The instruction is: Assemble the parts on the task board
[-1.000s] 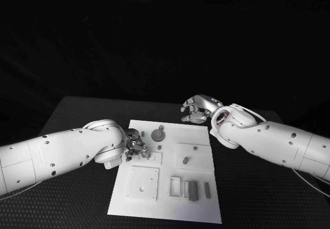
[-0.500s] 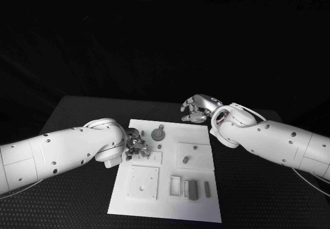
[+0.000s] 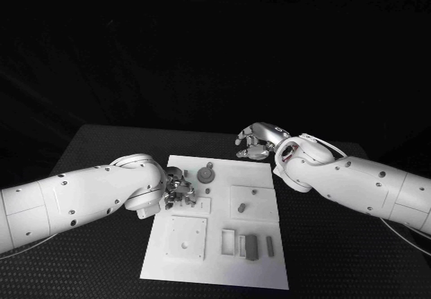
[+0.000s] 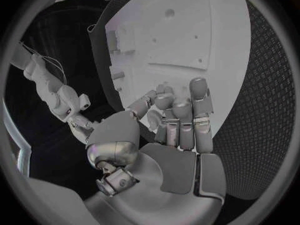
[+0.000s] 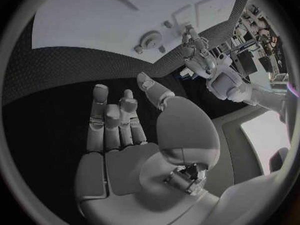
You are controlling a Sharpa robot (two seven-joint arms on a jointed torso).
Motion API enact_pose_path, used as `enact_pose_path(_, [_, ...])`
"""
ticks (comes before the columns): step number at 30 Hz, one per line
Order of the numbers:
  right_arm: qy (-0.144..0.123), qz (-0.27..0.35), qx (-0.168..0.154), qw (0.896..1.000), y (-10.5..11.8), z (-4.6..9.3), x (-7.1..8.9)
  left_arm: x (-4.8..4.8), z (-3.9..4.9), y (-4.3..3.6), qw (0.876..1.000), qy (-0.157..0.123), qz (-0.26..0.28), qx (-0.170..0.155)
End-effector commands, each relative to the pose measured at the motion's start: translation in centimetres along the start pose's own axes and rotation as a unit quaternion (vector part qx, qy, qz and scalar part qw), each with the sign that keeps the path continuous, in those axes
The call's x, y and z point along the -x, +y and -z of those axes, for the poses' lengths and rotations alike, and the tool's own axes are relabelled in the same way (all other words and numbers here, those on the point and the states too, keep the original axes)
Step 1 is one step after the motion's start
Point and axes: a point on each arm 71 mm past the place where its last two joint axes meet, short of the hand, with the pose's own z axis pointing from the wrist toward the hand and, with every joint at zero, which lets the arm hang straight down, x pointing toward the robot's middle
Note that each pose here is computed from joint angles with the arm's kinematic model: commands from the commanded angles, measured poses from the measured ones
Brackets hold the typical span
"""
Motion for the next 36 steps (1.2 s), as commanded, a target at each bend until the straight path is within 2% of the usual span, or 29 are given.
enact_pose_path(1, [0.005, 0.002, 0.004, 1.000, 0.08, -0.01, -0.03, -0.21, 0.01, -0.30, 1.000, 0.008, -0.010, -0.004])
enact_pose_path(20, [0.005, 0.002, 0.004, 1.000, 0.05, 0.00, -0.02, -0.05, 0.00, -0.54, 0.997, -0.028, -0.067, -0.002])
enact_pose_path(36, [0.005, 0.002, 0.004, 1.000, 0.00, 0.01, -0.01, -0.49, -0.18, -0.56, 0.997, -0.024, -0.074, -0.001])
